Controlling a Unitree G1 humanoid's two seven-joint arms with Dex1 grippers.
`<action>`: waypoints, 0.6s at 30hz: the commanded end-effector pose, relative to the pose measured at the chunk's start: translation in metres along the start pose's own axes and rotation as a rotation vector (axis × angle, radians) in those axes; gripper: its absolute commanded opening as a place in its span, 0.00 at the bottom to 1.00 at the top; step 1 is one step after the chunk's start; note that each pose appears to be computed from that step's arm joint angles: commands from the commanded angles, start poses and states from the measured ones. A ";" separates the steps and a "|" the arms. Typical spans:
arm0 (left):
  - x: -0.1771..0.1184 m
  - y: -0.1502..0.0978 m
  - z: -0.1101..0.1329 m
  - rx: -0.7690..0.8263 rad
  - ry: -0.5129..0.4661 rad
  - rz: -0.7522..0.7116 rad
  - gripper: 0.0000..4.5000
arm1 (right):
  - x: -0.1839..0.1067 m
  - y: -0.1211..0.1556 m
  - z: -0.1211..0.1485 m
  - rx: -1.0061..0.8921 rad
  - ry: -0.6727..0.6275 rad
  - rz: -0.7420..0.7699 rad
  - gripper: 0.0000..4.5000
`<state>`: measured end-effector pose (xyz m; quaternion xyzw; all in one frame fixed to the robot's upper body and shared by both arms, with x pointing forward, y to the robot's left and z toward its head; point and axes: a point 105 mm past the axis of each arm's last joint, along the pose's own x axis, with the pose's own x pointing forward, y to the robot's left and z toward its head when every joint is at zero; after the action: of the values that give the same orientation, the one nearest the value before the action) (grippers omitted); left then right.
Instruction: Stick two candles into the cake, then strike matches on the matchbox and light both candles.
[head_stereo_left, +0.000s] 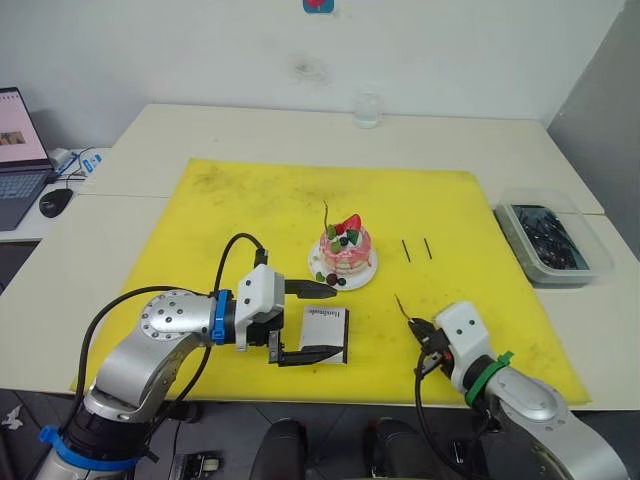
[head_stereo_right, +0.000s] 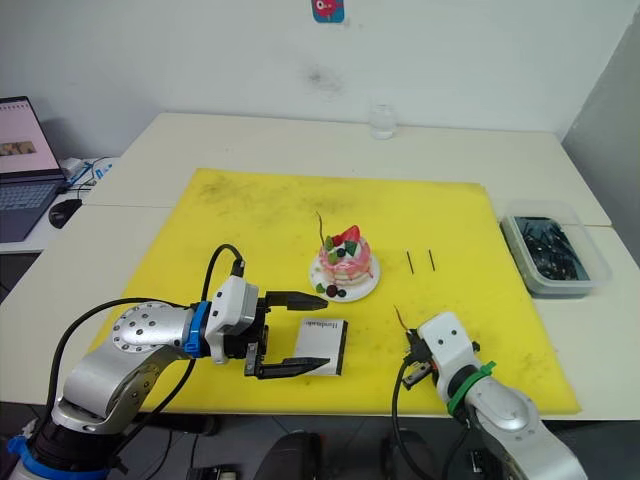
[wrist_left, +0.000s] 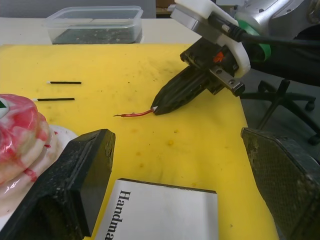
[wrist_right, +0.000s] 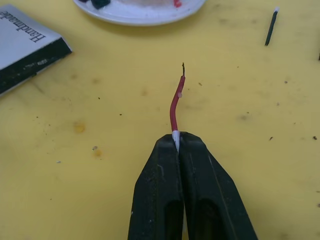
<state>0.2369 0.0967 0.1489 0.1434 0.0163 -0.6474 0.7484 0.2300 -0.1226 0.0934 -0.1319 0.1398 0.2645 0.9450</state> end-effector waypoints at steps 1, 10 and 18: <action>0.004 -0.011 0.012 0.021 -0.031 -0.059 1.00 | -0.018 -0.014 0.029 -0.068 -0.084 0.000 0.01; 0.016 -0.028 0.032 -0.040 -0.089 -0.206 1.00 | -0.067 -0.087 -0.002 -0.230 0.104 0.032 0.01; 0.030 -0.031 0.042 -0.032 -0.135 -0.270 1.00 | -0.093 -0.106 -0.032 -0.185 0.163 0.069 0.01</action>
<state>0.2089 0.0591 0.1723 0.0850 0.0070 -0.7401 0.6670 0.2047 -0.2607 0.1051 -0.2241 0.2114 0.2950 0.9045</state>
